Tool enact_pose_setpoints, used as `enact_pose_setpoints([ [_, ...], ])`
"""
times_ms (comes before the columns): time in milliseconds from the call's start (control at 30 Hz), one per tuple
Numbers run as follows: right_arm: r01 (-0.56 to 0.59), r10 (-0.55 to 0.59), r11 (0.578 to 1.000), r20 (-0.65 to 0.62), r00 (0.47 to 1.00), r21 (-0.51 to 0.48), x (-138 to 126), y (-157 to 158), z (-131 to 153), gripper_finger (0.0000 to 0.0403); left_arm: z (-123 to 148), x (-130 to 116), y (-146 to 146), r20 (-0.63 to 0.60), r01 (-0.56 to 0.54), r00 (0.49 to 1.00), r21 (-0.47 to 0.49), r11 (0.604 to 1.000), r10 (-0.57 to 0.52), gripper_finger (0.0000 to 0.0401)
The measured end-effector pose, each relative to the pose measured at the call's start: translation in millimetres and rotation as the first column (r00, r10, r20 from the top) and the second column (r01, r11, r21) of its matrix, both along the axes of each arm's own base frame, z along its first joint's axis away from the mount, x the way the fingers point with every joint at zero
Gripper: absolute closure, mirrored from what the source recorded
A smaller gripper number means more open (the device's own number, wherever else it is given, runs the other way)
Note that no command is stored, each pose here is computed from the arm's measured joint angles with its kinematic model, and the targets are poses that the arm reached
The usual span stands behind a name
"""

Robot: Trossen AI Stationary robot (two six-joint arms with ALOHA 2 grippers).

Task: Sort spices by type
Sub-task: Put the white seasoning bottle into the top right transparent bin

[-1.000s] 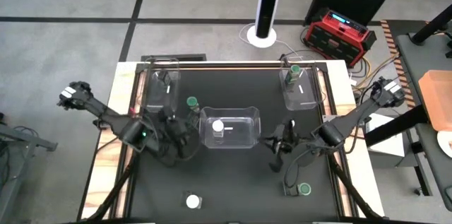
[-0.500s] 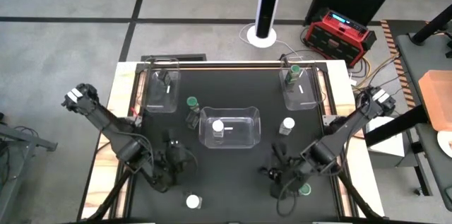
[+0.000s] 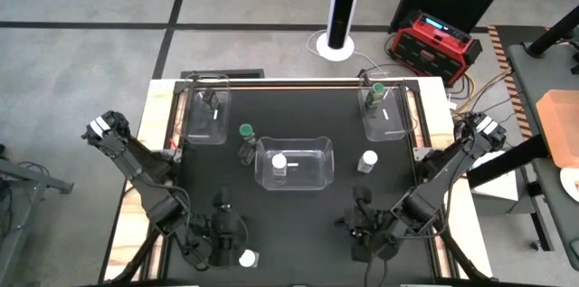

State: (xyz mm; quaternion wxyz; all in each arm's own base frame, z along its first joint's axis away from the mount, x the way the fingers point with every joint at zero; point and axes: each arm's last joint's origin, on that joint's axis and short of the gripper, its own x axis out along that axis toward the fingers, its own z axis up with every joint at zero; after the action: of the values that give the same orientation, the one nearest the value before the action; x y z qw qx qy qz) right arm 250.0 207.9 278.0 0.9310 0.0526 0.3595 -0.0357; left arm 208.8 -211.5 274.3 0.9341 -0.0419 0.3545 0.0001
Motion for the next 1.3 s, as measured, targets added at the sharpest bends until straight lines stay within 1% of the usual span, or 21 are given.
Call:
enact_pose_setpoints([
  [167,-0.028,0.028,0.999,0.001,1.0,-0.041,0,-1,-1,0.0394,-9,0,-12,-0.014,0.001,1.0,-0.028,1.0,-0.001,0.015],
  [300,-0.03,0.031,0.998,0.002,1.0,-0.047,1,-2,-1,0.0394,-16,1,-20,-0.013,0.016,1.0,-0.028,0.999,-0.017,0.0103],
  [467,-0.025,0.025,0.998,0.002,1.0,-0.062,4,-6,-1,0.0394,-23,-2,-30,-0.028,0.045,0.999,-0.026,0.999,-0.045,0.0072],
  [600,-0.015,0.016,0.998,0.005,1.0,-0.066,6,-7,-1,0.0394,-24,-7,-42,-0.037,0.055,0.998,-0.071,0.996,-0.057,0.0067],
  [700,-0.015,0.016,0.998,0.004,1.0,-0.066,6,-7,-2,0.0394,-29,-9,-50,-0.046,0.055,0.997,-0.081,0.995,-0.059,0.0067],
  [833,-0.013,0.013,0.998,0.003,1.0,-0.065,5,-7,-2,0.0394,-42,-3,-57,-0.073,0.046,0.996,-0.053,0.998,-0.049,0.0067],
  [933,-0.01,0.01,0.998,0.005,1.0,-0.066,6,-7,-2,0.0394,-50,0,-62,-0.094,0.06,0.994,-0.01,0.998,-0.06,0.0067],
  [1067,0.001,0.0,0.998,0.014,1.0,-0.069,6,-8,-2,0.0394,-53,5,-68,-0.105,0.079,0.992,0.026,0.997,-0.076,0.0066],
  [1200,0.002,-0.001,0.998,0.014,1.0,-0.069,6,-8,-2,0.0394,-52,8,-71,-0.091,0.076,0.993,0.041,0.996,-0.072,0.0066],
  [1300,0.003,-0.002,0.998,0.015,1.0,-0.069,6,-8,-2,0.0394,-56,8,-70,-0.1,0.076,0.993,0.052,0.996,-0.07,0.0066],
])
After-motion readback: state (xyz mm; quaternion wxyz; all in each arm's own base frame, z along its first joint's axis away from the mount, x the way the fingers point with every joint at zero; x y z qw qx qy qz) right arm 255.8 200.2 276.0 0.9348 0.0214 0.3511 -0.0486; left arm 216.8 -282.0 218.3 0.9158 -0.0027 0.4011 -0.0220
